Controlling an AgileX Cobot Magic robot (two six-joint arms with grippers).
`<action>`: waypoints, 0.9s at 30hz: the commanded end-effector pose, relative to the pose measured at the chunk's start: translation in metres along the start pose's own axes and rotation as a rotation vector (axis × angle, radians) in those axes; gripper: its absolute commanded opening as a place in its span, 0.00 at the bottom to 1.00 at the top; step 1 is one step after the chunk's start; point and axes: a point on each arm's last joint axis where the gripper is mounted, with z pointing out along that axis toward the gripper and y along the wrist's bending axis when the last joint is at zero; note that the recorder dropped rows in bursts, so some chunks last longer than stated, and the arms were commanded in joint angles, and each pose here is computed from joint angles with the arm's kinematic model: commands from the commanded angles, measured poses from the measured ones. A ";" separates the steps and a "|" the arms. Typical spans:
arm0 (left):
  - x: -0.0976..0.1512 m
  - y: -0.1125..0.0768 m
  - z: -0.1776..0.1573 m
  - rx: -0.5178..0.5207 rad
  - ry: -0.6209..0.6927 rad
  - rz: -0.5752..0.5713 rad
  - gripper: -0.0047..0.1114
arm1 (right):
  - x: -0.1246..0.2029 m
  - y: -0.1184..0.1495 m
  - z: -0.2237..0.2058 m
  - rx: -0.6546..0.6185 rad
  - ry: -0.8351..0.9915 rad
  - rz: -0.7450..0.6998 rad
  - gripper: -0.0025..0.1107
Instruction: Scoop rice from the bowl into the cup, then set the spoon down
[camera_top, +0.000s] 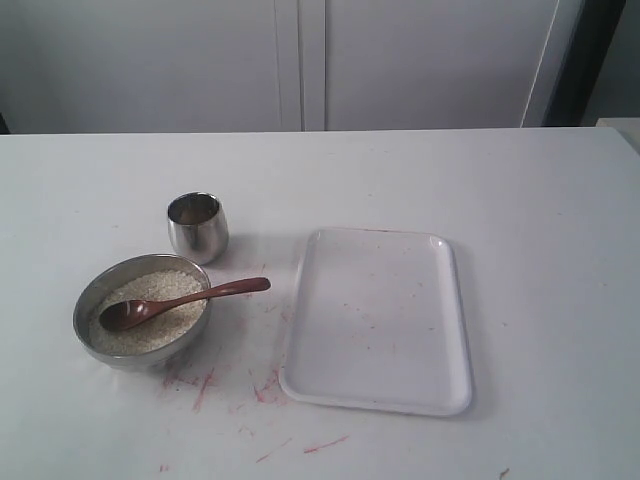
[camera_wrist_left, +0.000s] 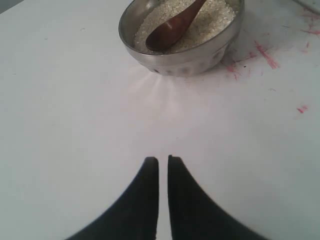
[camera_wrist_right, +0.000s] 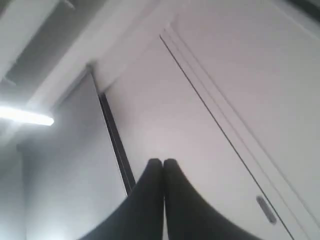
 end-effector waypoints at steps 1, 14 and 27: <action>0.006 -0.001 0.001 0.011 0.038 -0.005 0.16 | 0.024 -0.017 0.029 0.048 0.273 -0.052 0.02; 0.006 -0.001 0.001 0.011 0.038 -0.005 0.16 | 0.104 -0.065 0.070 0.150 0.873 -0.139 0.02; 0.006 -0.001 0.001 0.011 0.038 -0.005 0.16 | 0.183 -0.089 0.088 -0.141 1.368 -0.013 0.02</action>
